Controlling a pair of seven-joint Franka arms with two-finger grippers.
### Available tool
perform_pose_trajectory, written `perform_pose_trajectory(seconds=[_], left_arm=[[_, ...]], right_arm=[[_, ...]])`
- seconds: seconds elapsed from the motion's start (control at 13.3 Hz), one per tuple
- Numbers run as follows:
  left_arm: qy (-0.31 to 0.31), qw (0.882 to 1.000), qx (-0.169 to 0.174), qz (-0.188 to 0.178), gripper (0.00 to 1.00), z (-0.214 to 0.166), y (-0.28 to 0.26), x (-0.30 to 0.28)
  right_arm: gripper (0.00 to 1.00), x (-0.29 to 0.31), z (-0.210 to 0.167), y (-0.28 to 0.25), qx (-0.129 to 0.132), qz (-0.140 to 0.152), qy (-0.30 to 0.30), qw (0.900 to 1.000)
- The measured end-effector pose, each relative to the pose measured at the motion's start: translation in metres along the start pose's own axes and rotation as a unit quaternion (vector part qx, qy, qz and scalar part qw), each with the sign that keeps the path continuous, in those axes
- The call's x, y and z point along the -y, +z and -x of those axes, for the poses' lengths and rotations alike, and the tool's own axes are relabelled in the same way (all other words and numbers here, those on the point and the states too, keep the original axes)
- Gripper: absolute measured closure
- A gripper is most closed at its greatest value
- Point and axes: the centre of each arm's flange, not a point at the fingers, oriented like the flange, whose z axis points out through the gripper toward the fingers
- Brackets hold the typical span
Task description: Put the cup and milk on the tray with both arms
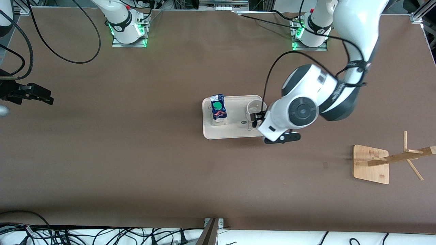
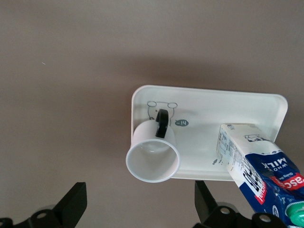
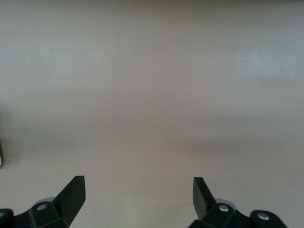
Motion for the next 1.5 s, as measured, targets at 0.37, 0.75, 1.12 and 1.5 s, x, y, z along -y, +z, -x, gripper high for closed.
perform_pose_trajectory(seconds=[0.37,0.75,1.12,1.5], left_arm=[[-0.001,0.998,-0.065,-0.015,0.00,-0.010,-0.073,0.085],[0.037,0.995,-0.088,-0.029,0.00,-0.018,-0.104,0.146],[0.055,0.993,-0.098,-0.029,0.00,-0.003,-0.135,0.214],[0.143,0.981,-0.127,0.005,0.00,0.057,-0.168,0.255]], right_arm=[[0.00,0.005,-0.001,0.002,0.001,0.004,-0.005,1.000],[0.00,0.016,-0.001,0.001,0.001,0.011,-0.014,1.000],[0.00,0.016,-0.001,0.001,0.001,0.012,-0.014,1.000],[0.00,0.016,-0.001,0.002,0.002,0.012,-0.014,1.000]])
